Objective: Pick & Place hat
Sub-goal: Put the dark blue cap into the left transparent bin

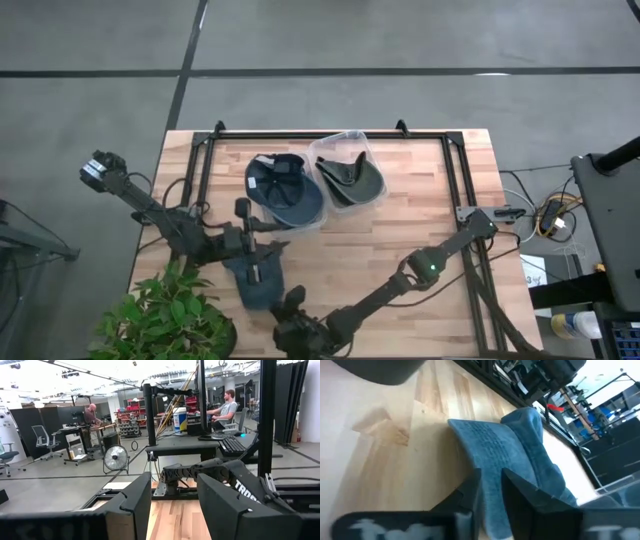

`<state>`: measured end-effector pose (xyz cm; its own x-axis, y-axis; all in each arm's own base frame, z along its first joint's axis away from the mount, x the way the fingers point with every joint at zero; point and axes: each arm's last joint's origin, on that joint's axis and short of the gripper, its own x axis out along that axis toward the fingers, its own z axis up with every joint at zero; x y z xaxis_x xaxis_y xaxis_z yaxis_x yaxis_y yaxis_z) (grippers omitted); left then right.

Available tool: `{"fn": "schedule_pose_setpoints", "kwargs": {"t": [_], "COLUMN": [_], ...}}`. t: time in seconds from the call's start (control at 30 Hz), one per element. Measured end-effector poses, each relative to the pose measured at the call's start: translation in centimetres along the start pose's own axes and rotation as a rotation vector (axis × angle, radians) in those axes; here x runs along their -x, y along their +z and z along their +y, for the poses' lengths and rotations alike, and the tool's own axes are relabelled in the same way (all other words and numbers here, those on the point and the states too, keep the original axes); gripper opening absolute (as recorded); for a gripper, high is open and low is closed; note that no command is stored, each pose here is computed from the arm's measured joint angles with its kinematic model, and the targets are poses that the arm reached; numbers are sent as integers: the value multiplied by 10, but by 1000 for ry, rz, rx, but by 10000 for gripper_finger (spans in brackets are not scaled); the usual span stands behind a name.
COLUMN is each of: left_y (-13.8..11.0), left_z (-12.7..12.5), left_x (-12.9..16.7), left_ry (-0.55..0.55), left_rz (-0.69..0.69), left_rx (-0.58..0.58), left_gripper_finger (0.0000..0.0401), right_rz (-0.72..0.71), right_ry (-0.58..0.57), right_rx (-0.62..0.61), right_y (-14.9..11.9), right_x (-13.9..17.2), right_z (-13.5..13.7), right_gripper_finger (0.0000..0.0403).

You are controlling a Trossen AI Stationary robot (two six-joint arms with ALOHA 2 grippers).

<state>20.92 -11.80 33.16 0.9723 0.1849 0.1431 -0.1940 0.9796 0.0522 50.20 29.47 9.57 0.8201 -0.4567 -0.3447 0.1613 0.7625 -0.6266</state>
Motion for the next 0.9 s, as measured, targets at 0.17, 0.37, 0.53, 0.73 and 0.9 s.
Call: {"fn": "schedule_pose_setpoints", "kwargs": {"t": [0.17,0.37,0.53,0.73,0.9], "left_y": [-1,-1,-1,-1,-2], "left_z": [0,0,-1,-1,-1], "left_x": [0,0,0,0,0], "left_ry": [-4,-3,-5,-5,-6], "left_rz": [9,10,10,11,15], "left_rx": [-2,0,5,3,-2], "left_gripper_finger": [153,153,153,153,153], "right_rz": [-28,-48,-36,-16,-19], "right_ry": [26,127,93,125,118], "right_rx": [42,-7,-45,-74,-16], "right_y": [7,9,9,5,5], "right_x": [21,26,7,-4,-8], "right_z": [8,12,-1,-8,-10], "right_gripper_finger": [53,117,196,252,261]}}
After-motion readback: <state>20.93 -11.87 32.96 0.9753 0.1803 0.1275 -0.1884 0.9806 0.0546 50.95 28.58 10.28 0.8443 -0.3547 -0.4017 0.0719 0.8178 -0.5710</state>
